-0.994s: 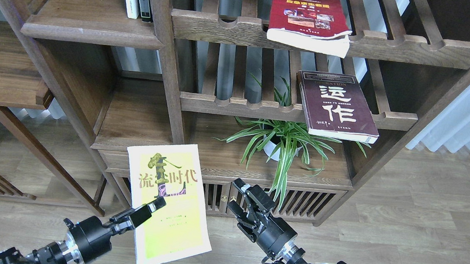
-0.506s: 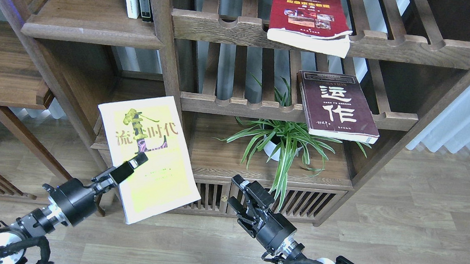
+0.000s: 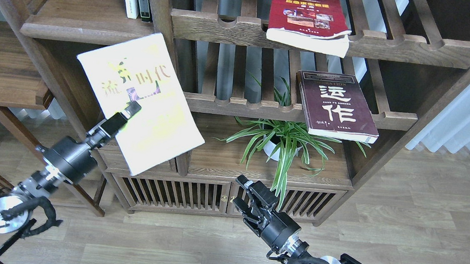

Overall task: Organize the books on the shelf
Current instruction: 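Lift the yellow-green book with the left gripper up onto the upper shelf, then push the yellow-green book upright into the upper shelf with the left gripper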

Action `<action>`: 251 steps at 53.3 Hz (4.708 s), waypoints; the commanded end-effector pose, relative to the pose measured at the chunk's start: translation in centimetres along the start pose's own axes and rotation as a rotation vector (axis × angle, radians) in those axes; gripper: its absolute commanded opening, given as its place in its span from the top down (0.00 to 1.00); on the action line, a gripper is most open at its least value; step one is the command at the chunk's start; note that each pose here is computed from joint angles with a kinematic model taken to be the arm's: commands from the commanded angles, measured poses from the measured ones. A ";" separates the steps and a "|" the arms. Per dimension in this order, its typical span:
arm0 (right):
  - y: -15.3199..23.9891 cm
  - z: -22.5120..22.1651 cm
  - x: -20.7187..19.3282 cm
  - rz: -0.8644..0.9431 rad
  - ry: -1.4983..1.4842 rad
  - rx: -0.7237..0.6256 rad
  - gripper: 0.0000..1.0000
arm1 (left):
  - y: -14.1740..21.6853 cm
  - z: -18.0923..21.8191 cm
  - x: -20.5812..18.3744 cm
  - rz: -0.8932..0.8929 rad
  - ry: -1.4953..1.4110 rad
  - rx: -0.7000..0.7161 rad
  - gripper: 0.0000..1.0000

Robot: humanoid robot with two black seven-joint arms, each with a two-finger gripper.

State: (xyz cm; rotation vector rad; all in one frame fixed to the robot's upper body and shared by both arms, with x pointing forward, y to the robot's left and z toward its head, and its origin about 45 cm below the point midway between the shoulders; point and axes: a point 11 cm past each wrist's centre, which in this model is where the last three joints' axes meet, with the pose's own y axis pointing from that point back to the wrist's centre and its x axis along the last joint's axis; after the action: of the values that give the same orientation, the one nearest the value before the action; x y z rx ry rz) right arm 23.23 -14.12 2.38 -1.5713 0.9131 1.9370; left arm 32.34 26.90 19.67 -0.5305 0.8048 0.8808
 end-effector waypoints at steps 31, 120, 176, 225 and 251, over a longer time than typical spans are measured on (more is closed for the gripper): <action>-0.3 0.9 0.1 0.003 0.015 -0.028 0.05 | -0.6 13.0 -3.4 -0.099 -0.048 -0.286 1.00; -2.7 2.5 -1.9 -0.054 0.054 -0.092 0.05 | -3.9 23.0 -5.4 0.021 -0.558 -0.234 1.00; -2.5 3.1 -1.6 -0.047 0.049 -0.105 0.02 | -11.3 23.5 -4.7 0.249 -0.856 -0.460 1.00; -2.9 3.0 -2.3 -0.064 0.059 -0.111 0.02 | -16.4 19.7 -3.6 0.252 -0.919 -0.425 1.00; -2.8 3.0 -2.2 -0.062 0.053 -0.108 0.02 | -18.0 18.0 -3.4 0.253 -0.958 -0.371 0.98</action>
State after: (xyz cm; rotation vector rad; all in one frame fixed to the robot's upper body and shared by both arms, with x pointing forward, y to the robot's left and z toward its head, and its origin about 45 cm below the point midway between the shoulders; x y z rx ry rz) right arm 23.80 -9.88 4.32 -1.7003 0.7826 1.9374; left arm 53.23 28.14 35.14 -0.2889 -0.1739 1.3746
